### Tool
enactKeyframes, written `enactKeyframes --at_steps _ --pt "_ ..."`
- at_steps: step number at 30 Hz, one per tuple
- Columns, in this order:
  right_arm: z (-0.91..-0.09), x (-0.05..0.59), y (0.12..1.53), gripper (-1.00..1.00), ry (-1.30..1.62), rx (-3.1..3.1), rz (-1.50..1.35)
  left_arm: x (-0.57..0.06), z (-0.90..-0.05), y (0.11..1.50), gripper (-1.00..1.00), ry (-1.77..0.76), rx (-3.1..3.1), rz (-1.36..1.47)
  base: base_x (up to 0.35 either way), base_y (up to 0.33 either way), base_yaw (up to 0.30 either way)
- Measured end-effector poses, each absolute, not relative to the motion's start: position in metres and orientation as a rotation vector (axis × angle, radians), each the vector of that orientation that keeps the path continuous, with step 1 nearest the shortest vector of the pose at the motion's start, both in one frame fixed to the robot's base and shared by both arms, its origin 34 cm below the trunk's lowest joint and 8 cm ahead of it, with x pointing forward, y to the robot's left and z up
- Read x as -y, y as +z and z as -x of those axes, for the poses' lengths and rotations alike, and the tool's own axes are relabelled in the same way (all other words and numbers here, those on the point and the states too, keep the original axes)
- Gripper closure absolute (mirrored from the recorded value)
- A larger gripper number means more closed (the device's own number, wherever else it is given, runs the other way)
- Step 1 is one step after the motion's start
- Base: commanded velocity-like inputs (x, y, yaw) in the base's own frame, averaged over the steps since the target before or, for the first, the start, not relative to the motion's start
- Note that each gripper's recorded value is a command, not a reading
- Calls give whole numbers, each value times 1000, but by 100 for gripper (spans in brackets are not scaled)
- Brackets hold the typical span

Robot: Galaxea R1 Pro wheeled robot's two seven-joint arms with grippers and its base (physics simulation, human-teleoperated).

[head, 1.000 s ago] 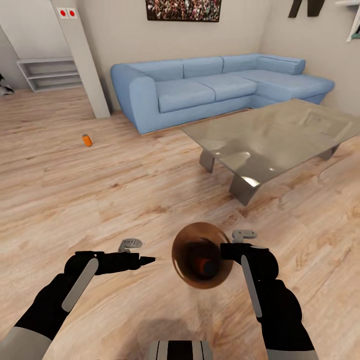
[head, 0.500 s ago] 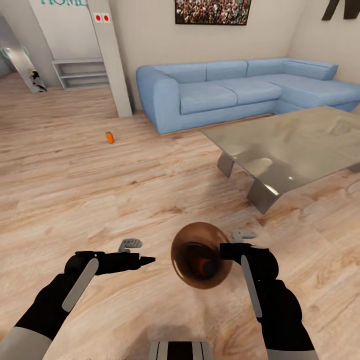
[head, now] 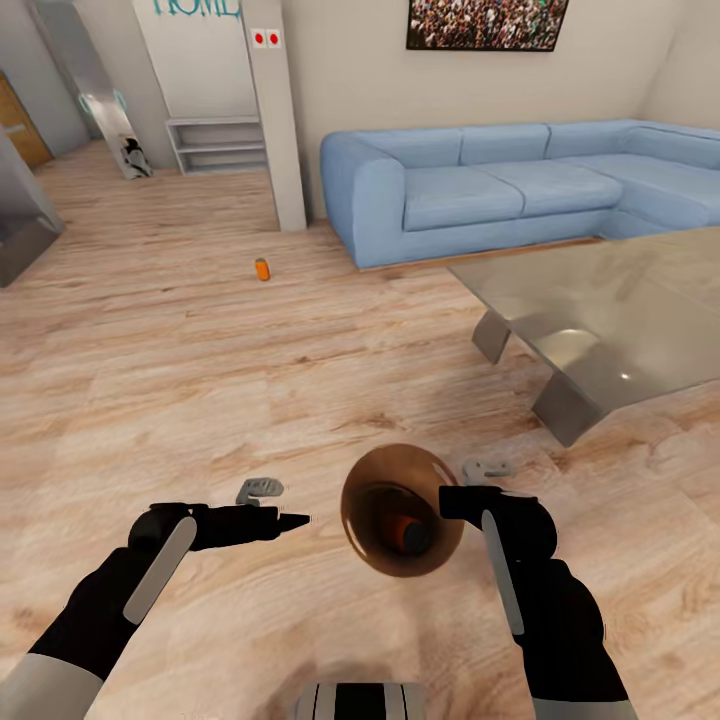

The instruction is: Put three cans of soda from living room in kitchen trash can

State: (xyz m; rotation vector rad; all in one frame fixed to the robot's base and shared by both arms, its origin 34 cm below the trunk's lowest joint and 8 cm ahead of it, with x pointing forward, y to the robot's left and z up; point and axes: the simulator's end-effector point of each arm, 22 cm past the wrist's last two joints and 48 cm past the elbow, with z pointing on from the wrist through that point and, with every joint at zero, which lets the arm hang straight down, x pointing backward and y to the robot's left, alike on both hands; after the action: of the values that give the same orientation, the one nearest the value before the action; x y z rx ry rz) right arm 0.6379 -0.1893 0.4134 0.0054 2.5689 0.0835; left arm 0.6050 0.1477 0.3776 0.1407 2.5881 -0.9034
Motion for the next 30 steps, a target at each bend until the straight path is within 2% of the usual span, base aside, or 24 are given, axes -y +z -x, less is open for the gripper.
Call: enactKeyframes --at_steps 16,26,30 --pt "-638 190 413 100 81 -2570 -4 -147 -605 378 -100 -903 -2588 -143 11 0 253" --pt "-638 190 413 100 80 -2571 -5 -128 -611 382 -100 -917 -2538 -152 308 0 253" --pt "-637 188 413 100 96 -2571 -8 -127 -612 382 -100 -920 -2535 -152 337 0 95"
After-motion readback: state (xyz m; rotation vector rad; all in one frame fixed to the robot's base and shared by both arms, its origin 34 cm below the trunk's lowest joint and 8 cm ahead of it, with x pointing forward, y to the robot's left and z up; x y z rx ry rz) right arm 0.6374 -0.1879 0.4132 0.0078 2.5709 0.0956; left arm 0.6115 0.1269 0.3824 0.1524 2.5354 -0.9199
